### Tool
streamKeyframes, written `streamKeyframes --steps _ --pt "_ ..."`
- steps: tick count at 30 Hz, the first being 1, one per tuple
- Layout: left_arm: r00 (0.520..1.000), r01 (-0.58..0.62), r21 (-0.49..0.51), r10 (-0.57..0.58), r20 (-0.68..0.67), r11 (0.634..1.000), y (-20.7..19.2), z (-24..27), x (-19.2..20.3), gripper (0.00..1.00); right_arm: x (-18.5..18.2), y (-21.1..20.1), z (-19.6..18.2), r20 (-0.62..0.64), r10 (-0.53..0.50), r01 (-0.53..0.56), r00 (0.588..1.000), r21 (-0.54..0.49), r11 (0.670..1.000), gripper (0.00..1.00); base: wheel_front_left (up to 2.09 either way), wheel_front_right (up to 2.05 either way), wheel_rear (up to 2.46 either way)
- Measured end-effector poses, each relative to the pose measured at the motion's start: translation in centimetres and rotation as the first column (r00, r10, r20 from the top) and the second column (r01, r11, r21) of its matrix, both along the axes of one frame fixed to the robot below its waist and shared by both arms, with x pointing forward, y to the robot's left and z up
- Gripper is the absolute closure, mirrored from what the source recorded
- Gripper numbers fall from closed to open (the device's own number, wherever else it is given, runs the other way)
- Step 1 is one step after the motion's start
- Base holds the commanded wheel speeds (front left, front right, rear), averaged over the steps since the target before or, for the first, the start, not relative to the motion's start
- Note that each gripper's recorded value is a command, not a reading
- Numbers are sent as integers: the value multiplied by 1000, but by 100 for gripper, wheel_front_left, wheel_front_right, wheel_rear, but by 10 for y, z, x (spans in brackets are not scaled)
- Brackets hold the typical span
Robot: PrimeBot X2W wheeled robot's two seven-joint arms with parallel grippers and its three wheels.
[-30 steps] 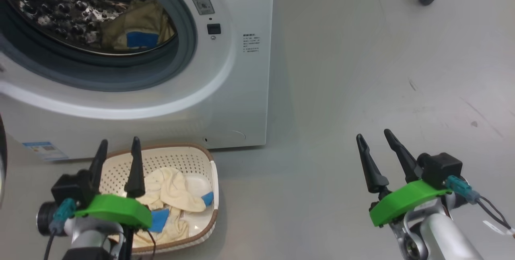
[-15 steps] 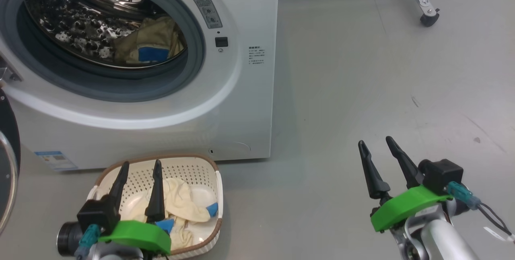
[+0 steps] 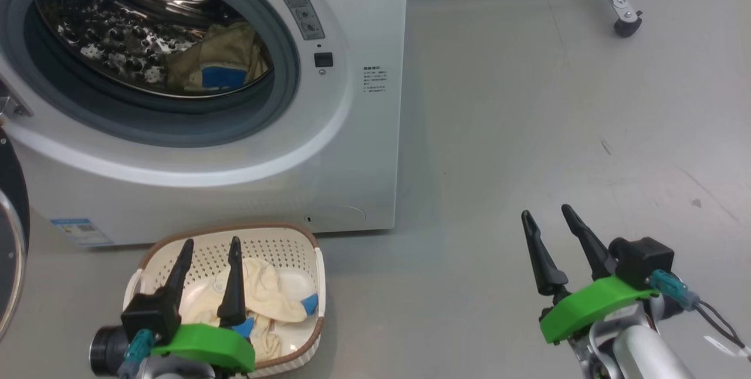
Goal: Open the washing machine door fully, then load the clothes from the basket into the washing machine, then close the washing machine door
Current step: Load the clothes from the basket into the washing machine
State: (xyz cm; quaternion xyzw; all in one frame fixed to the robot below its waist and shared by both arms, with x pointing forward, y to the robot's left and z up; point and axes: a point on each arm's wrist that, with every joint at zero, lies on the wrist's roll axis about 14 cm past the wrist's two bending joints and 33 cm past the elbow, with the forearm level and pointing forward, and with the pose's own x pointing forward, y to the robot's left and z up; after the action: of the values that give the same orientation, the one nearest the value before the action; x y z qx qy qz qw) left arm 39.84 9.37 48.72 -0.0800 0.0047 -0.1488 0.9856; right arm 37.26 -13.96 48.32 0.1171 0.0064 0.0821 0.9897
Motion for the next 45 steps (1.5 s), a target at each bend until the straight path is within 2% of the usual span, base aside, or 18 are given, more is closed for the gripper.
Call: streamKeyframes --steps 29,45 --pt "998 14 9 -14 -58 1000 -5 -23 6 0 3 -2 -18 -53 -5 5 999 -1 1000 0 0 0 0" --pt "973 59 -2 -58 -224 998 -23 -93 55 0 36 -13 -60 -155 -32 29 987 -22 999 0 0 0 0"
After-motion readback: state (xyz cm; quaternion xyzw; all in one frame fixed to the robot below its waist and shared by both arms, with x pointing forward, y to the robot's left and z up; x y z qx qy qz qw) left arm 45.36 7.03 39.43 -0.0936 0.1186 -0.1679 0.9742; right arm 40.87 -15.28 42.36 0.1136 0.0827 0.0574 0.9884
